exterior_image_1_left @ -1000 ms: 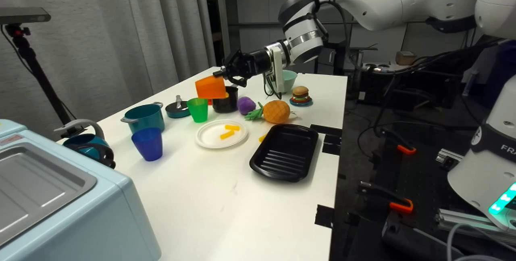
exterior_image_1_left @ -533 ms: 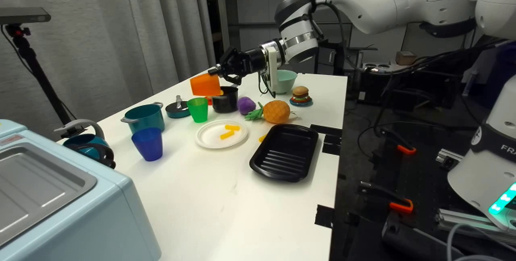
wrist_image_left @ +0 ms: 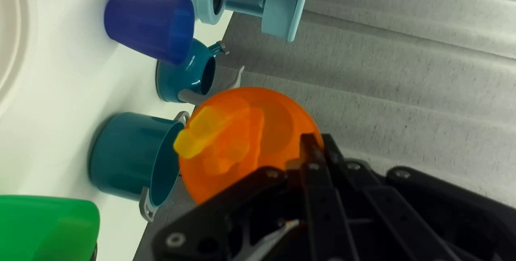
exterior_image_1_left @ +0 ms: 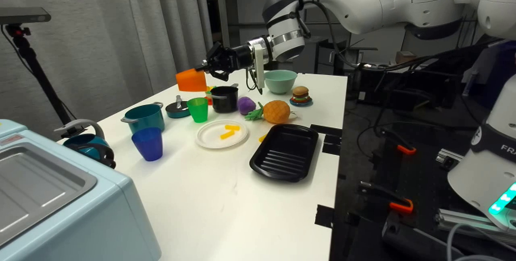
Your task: Pour the fries out of the orange cup and onto the white plate
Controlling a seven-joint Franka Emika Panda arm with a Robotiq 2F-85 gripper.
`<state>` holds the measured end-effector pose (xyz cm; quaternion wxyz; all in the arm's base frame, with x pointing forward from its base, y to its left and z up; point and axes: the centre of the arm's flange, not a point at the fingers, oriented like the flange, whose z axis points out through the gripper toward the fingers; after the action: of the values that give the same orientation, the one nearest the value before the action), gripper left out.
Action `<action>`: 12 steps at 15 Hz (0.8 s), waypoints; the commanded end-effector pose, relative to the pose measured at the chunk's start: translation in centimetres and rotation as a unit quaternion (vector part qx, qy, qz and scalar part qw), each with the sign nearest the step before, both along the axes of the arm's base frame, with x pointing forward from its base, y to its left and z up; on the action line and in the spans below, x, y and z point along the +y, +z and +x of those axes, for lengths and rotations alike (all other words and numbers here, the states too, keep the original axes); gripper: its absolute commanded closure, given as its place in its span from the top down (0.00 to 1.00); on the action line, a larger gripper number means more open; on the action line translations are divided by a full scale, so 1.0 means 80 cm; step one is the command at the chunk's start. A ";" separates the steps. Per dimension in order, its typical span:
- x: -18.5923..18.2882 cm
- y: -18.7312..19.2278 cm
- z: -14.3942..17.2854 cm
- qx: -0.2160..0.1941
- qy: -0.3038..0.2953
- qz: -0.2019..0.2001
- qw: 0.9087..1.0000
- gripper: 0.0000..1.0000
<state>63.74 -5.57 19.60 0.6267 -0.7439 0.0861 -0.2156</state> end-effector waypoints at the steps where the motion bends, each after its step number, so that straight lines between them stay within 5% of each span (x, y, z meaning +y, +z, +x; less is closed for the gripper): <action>1: -0.006 0.005 0.009 -0.011 0.003 0.009 1.000 0.01; 12: -0.013 0.004 -0.014 -0.047 0.039 0.036 0.997 0.01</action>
<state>62.62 -7.09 19.86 0.6455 -0.7319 0.0568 -0.2108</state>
